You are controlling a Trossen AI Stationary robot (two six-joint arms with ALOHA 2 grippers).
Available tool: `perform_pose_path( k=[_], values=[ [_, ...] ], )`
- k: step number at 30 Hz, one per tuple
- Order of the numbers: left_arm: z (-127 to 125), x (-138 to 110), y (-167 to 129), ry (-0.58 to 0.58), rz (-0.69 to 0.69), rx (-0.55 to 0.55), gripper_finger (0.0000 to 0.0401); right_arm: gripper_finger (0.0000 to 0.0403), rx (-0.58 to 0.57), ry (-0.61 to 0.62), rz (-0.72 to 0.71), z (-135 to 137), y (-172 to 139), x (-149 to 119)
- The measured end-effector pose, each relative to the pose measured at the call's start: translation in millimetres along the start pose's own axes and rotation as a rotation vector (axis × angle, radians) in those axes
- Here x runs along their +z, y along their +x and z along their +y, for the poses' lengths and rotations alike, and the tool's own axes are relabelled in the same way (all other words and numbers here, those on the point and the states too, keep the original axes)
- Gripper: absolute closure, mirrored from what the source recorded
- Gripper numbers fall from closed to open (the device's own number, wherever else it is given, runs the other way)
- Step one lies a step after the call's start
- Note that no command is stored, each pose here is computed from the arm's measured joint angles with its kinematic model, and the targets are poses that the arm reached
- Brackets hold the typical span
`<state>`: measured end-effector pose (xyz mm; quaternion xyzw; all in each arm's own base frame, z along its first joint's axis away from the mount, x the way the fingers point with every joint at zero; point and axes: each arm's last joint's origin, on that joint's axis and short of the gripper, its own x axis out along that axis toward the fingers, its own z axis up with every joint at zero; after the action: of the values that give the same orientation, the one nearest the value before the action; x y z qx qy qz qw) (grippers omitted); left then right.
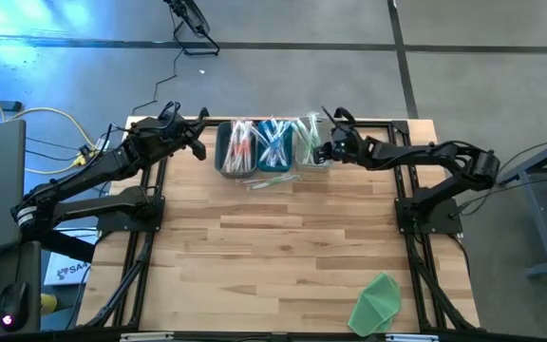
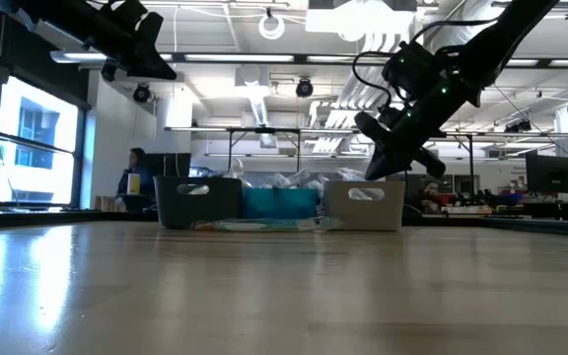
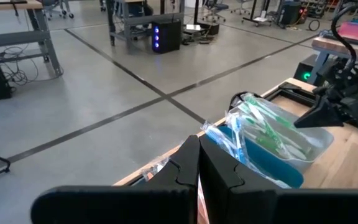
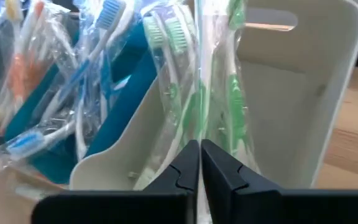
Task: Pick & Place Toothbrushes
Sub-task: Put the green toothbrush into the white bin
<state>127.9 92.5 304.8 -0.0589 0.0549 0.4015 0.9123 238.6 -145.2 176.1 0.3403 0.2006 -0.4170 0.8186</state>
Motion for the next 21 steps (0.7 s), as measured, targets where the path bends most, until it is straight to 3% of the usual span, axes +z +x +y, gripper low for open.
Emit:
perform_pose_path(
  k=[10, 15, 21],
  values=[
    [0.0, -0.2, 0.0, 0.001, 0.002, -0.001, 0.0395, 0.0272, -0.004, 0.036, -0.021, -1.6, -3.3, 4.4],
    [0.1, -1.1, 0.0, 0.0, 0.011, 0.0, 0.0395, 0.0269, 0.099, 0.006, -0.118, 8.0, -20.8, 18.8],
    [0.3, -3.4, 0.0, -0.024, 0.034, 0.002, 0.0395, 0.0296, 0.278, -0.208, -0.262, 24.1, -44.8, 34.6]
  ],
)
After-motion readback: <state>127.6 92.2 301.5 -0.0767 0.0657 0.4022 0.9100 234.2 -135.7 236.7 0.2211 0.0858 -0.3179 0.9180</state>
